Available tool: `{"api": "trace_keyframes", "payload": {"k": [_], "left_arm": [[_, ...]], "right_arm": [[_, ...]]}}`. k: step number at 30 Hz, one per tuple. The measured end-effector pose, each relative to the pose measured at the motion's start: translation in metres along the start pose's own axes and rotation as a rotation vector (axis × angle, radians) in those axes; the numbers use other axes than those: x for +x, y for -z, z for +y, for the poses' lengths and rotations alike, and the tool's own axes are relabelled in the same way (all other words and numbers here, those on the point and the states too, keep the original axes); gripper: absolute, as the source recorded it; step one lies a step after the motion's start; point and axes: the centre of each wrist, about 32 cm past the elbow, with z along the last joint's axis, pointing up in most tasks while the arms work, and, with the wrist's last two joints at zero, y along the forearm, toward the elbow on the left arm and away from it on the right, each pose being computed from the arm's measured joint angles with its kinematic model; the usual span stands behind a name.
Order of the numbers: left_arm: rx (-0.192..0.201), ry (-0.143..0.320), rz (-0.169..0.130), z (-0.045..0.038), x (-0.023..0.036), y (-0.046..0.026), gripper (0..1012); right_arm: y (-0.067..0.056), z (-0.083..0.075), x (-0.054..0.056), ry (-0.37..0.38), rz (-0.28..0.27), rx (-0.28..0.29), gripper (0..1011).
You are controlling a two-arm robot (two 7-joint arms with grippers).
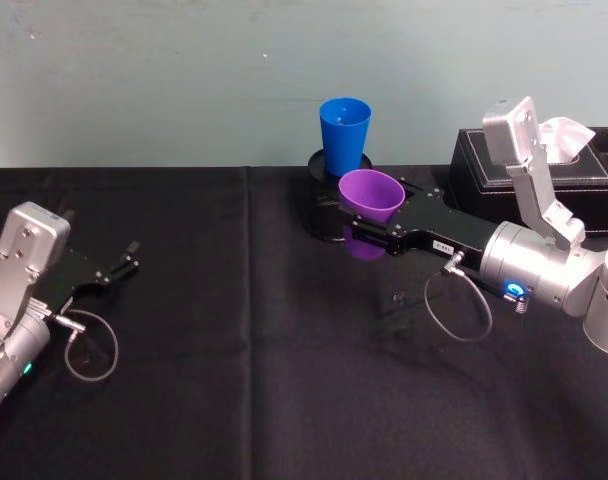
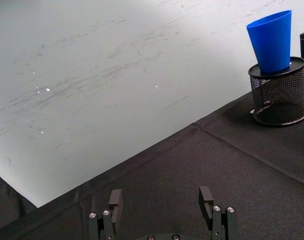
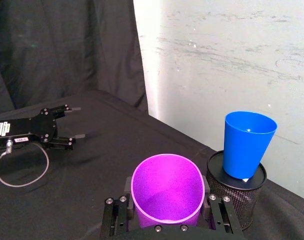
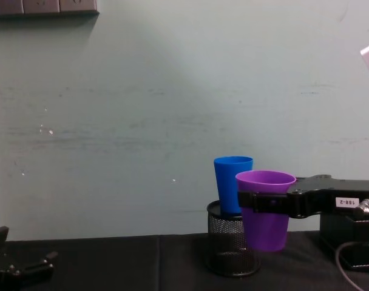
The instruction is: Pick up one cup with a gripper and tap it against the other cup.
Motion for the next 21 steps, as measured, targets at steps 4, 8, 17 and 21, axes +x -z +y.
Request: {"api": "trace_keyframes", "payload": {"k": [4,8,17,21], "left_arm": [[0.0,0.0,0.0,0.0,0.0,0.0,1000],[0.0,0.0,0.0,0.0,0.0,0.0,1000],[0.0,0.0,0.0,0.0,0.0,0.0,1000],[0.0,0.0,0.0,0.0,0.0,0.0,1000]], "right_arm": [[0.0,0.0,0.0,0.0,0.0,0.0,724],[0.0,0.0,0.0,-0.001,0.0,0.0,724],[0.0,0.0,0.0,-0.001,0.0,0.0,724],[0.0,0.0,0.0,-0.001,0.0,0.0,724]]}}
